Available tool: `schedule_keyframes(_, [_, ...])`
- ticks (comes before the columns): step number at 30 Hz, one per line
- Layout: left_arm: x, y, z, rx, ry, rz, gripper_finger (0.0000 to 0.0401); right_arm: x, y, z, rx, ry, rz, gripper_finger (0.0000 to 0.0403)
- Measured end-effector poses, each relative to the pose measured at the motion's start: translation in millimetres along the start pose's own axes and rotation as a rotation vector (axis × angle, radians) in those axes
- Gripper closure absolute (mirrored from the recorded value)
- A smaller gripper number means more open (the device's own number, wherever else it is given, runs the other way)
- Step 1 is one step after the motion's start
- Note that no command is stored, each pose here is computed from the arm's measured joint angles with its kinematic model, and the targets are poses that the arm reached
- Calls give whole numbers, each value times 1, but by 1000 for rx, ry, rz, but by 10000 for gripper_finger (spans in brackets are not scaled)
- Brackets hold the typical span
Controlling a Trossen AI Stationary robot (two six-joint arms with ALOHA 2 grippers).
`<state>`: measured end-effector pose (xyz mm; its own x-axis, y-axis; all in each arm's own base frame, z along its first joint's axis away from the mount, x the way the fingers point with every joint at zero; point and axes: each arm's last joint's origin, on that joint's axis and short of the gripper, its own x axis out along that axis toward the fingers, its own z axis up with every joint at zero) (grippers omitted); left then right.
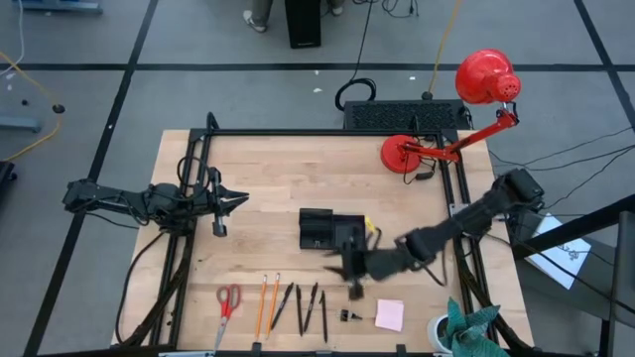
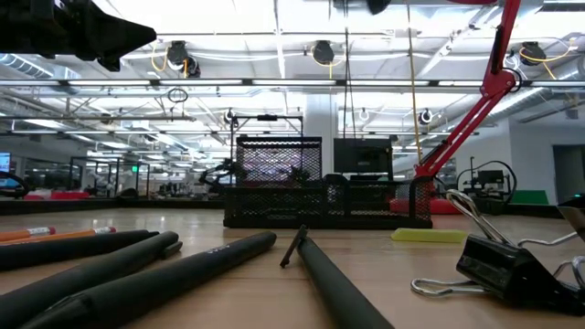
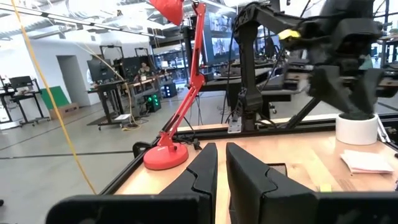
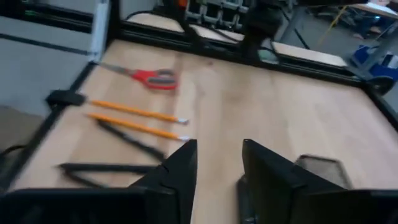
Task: Pick and place office supplies into organizer
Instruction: Put the right black binder clip into the desk organizer
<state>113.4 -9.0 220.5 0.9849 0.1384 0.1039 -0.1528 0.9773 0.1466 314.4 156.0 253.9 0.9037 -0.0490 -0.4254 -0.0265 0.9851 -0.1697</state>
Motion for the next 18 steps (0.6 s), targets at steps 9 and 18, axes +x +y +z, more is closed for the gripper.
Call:
schedule_keyframes(9, [0,0,0,0,0,0,359,-13,45,-23,89,108,77,263])
schedule_keyframes(18, [0,0,0,-4,0,0,359,-5,78,-60,151,303,195,262])
